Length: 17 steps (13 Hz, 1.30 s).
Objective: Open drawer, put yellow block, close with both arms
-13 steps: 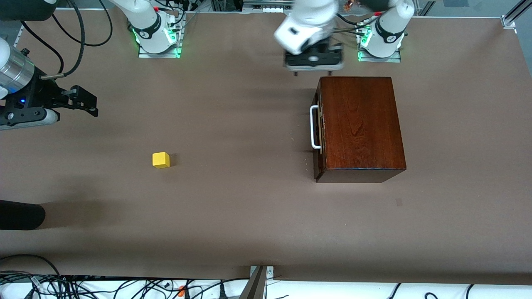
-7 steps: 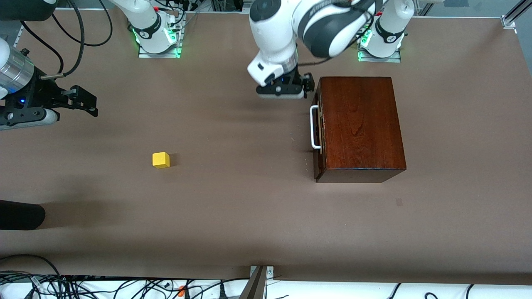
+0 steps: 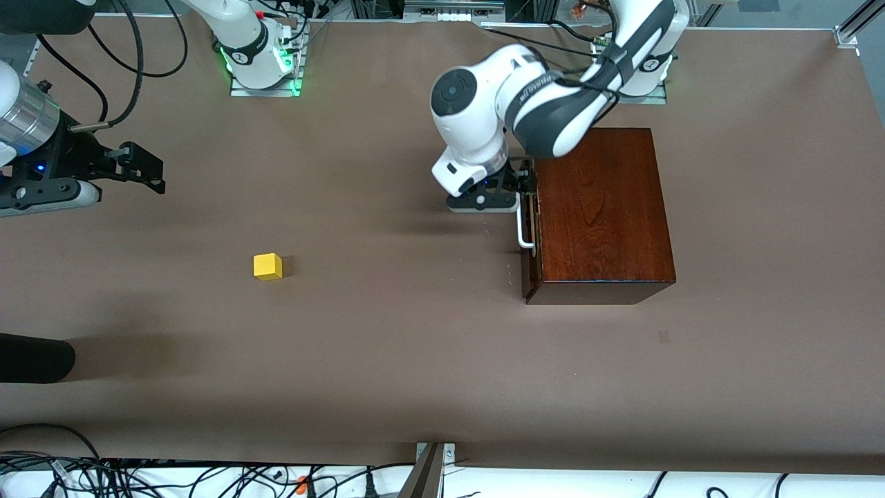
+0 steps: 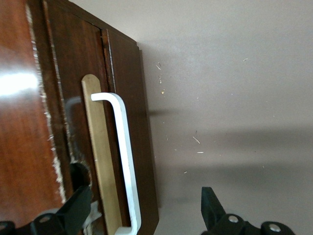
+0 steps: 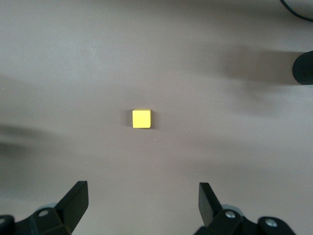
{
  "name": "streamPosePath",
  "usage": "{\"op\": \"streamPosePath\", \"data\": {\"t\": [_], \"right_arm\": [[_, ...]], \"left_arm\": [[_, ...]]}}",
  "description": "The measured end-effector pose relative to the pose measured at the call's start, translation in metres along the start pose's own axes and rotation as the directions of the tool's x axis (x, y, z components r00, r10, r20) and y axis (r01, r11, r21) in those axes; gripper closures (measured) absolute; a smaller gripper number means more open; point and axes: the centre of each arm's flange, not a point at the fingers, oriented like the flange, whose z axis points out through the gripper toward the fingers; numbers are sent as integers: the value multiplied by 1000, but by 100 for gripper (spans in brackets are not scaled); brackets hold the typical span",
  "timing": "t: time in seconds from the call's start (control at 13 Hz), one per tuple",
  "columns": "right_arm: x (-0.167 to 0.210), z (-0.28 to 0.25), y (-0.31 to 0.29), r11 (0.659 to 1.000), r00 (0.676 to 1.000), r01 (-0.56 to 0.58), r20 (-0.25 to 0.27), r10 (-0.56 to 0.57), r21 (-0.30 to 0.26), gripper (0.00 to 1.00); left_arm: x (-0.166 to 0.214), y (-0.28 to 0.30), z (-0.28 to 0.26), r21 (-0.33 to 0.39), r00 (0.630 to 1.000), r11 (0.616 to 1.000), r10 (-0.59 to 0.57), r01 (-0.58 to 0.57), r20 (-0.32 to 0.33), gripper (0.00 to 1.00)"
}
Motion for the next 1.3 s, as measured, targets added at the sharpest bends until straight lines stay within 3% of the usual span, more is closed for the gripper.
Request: {"op": "streamPosePath", "data": {"t": [0.46,1.3], "right_arm": [[0,0,0,1000,1000,-1,0,1,0,0],[0,0,4,1000,1000,-6,1,6,-1,0]], "left_arm": [[0,12,46,53,999,998,-45,45,6,0],[-5,27,61,46,998,997,-68,68,7,0]]}}
